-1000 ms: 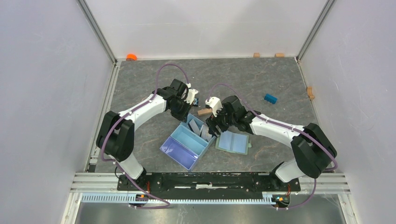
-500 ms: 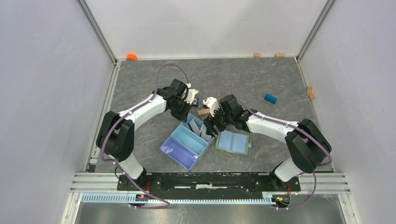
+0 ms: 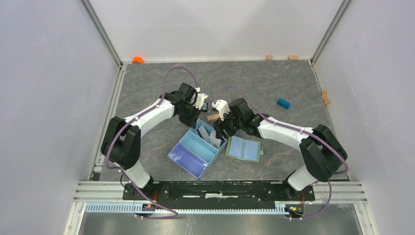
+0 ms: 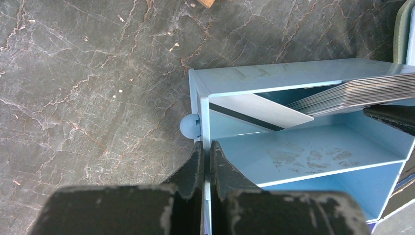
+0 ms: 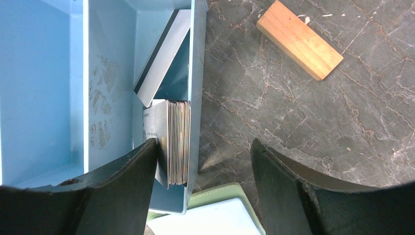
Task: Put the credit cards into the card holder
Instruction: Pick up the credit card from the storage box.
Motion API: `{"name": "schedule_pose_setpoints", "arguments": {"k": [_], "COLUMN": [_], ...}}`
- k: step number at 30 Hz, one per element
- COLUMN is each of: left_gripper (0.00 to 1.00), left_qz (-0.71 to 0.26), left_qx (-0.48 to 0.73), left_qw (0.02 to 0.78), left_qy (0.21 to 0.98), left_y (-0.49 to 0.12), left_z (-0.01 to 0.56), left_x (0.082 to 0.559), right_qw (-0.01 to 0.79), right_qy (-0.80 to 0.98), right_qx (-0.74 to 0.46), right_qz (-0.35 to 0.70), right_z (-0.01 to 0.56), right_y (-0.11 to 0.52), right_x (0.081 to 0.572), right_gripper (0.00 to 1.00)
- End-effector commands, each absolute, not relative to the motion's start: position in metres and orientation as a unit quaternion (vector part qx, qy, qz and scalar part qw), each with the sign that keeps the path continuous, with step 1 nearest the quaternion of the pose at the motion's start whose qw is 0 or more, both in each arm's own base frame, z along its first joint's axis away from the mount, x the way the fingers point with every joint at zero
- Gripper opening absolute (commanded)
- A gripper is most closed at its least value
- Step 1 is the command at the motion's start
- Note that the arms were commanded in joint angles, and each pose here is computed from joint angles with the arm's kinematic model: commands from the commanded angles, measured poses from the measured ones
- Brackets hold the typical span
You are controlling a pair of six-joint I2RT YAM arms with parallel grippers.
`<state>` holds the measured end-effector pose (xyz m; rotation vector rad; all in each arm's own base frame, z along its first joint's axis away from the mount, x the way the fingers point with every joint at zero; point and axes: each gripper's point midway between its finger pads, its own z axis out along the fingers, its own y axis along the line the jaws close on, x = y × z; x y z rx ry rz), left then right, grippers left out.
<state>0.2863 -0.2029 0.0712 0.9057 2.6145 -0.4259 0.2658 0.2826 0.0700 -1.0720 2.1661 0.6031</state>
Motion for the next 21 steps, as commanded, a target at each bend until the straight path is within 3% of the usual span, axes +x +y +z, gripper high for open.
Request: {"name": "schedule_pose_setpoints", "arguments": {"k": [1,18,21], "left_gripper": [0.02,0.02,0.02], "left_qz": [-0.146,-0.144,-0.143], "left_qx": [0.325,0.324,0.325], "left_qw": [0.156,0.156,0.155], "left_qy": [0.921,0.922,0.922], "left_y": [-0.203,-0.202,-0.202], "left_z": [0.069,0.068,0.068], "left_x": [0.28,0.28,0.28], "right_qw": [0.374,0.387,0.388], "right_qy": [0.813,0.802,0.801], "right_qx": [-0.396,-0.396,-0.396], "right_qz": [0.204,0.223,0.227], "right_z": [0.101,0.113,0.115], "right_y": [0.281,0.283,0.284], "right_x": [0.289,0.284,0.283], "right_gripper": [0.73,0.47,0.39]}}
